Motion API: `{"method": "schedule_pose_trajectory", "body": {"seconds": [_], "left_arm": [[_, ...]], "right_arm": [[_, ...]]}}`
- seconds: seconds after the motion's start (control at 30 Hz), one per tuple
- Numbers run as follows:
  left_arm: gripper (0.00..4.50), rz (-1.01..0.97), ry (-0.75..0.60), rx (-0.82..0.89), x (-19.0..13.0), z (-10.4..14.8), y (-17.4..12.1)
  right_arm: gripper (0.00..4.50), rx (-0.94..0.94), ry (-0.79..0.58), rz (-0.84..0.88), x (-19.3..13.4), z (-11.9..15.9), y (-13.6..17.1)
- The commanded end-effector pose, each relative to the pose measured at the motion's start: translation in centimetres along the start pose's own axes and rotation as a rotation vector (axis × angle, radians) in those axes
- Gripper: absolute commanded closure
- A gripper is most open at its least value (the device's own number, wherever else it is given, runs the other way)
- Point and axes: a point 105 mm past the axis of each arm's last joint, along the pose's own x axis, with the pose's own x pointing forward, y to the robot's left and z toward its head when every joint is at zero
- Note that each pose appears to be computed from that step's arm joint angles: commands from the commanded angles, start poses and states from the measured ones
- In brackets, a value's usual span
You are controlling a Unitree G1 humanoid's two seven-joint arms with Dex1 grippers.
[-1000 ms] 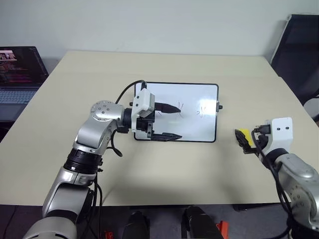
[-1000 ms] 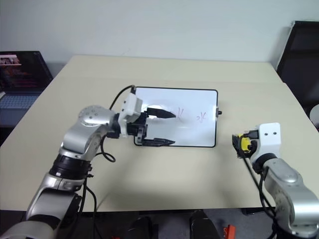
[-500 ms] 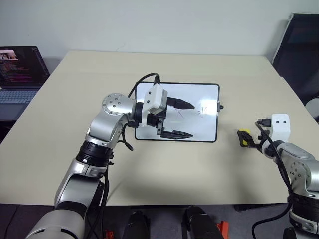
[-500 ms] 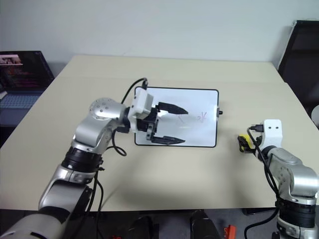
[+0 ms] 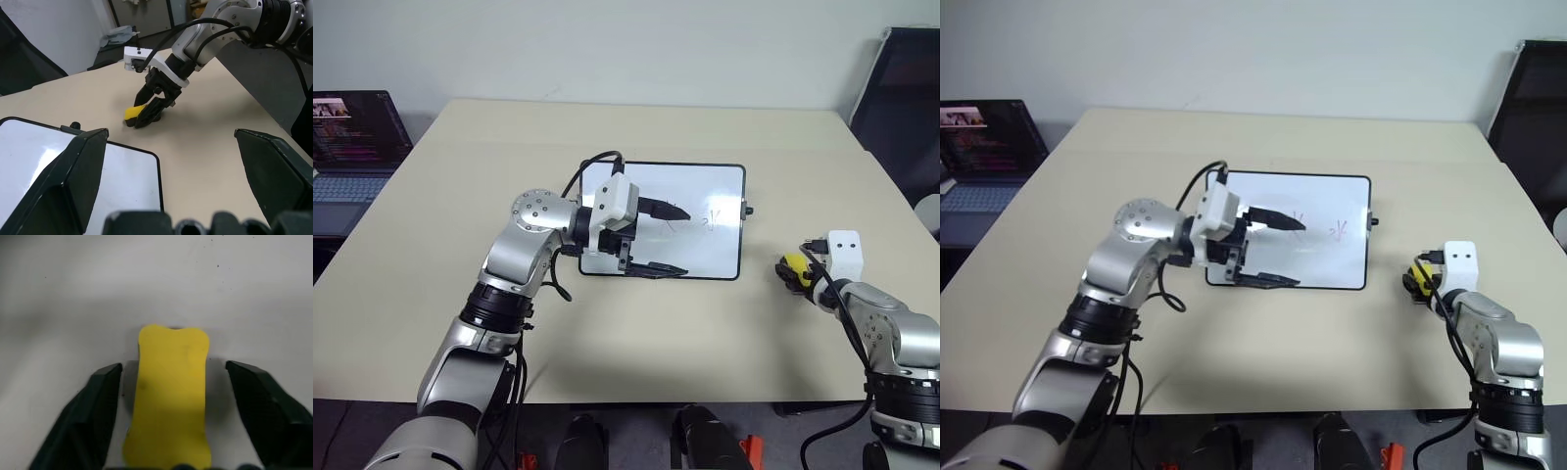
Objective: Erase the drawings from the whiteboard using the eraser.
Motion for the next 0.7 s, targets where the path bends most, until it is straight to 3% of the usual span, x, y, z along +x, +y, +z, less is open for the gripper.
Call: {"method": "schedule_pose_trajectory", "body": {"seconds": [0.03, 0.13, 0.33, 0.53, 0.7], "left_arm": [[0.0, 0.013, -0.002, 0.033, -0.3, 0.5, 0.0], [0.0, 0.03, 0.001, 0.018, -0.5, 0.2, 0.0], [0.0, 0.144, 0.049, -0.069, -2.1, -1.6, -0.1], [0.0, 0.286, 0.11, -0.195, -4.1, -3.5, -2.2], [0.0, 0.422, 0.105, -0.23, -4.5, -3.6, -2.2]], "right_arm": [[2.28, -0.004, -0.064, 0.001, -0.2, 1.6, 0.1], [3.15, 0.0, -0.069, 0.004, -0.3, 1.6, 0.3], [3.16, -0.011, -0.087, 0.032, -1.2, 1.5, 1.3], [3.16, -0.199, -0.2, 0.07, -3.6, 2.2, 3.1], [3.16, -0.162, -0.247, 0.107, -4.7, 2.4, 4.3]]}}
